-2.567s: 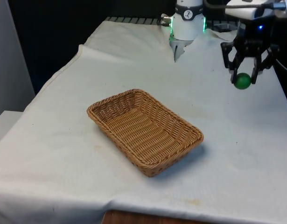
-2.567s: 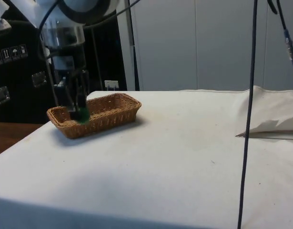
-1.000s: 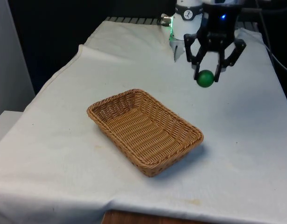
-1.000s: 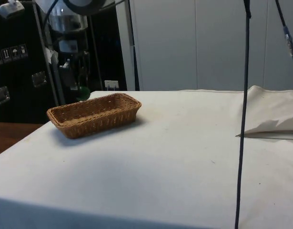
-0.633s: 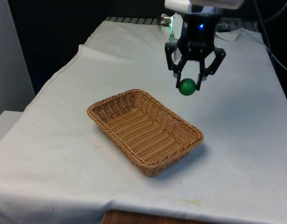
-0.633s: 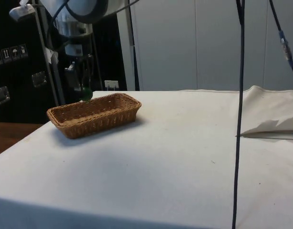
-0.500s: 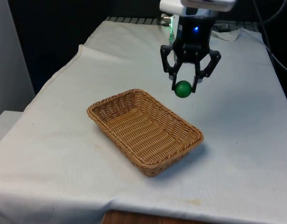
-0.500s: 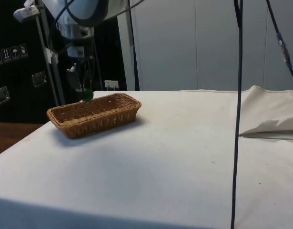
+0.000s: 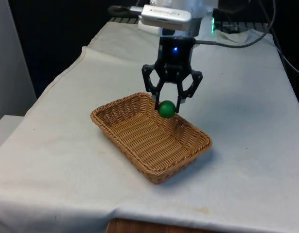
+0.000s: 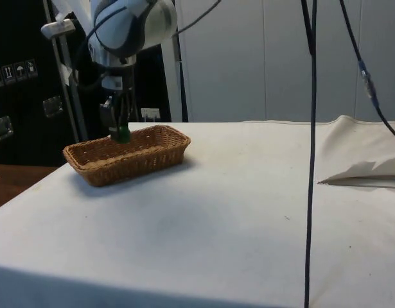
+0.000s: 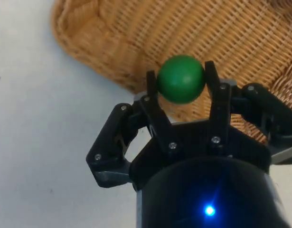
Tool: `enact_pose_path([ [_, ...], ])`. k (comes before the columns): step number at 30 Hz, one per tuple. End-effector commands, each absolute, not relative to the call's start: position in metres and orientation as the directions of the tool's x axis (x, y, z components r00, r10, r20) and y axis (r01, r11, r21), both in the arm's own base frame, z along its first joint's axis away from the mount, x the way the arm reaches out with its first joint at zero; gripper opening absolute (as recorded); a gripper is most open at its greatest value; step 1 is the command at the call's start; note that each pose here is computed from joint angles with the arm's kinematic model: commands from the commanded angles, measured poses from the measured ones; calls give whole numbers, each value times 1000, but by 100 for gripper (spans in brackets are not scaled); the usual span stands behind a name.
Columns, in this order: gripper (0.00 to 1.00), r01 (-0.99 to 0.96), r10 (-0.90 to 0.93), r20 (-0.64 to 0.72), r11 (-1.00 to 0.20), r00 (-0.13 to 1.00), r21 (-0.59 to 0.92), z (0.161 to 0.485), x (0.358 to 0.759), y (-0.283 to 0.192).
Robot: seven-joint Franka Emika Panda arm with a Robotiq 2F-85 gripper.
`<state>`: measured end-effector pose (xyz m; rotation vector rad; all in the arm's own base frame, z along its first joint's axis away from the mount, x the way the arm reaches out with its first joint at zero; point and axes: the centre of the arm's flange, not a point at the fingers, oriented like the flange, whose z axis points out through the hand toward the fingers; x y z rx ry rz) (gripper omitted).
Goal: Pick up the ball and place it into the basket.
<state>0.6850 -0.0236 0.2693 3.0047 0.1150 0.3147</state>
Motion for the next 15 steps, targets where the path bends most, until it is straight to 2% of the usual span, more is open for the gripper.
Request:
enact_pose_path([
  [1,0,65,89,209,-991,974,118,265,687,-28],
  [10,0,56,84,219,-990,972,131,229,690,-49],
  [15,0,56,87,219,-988,972,145,221,691,-51],
])
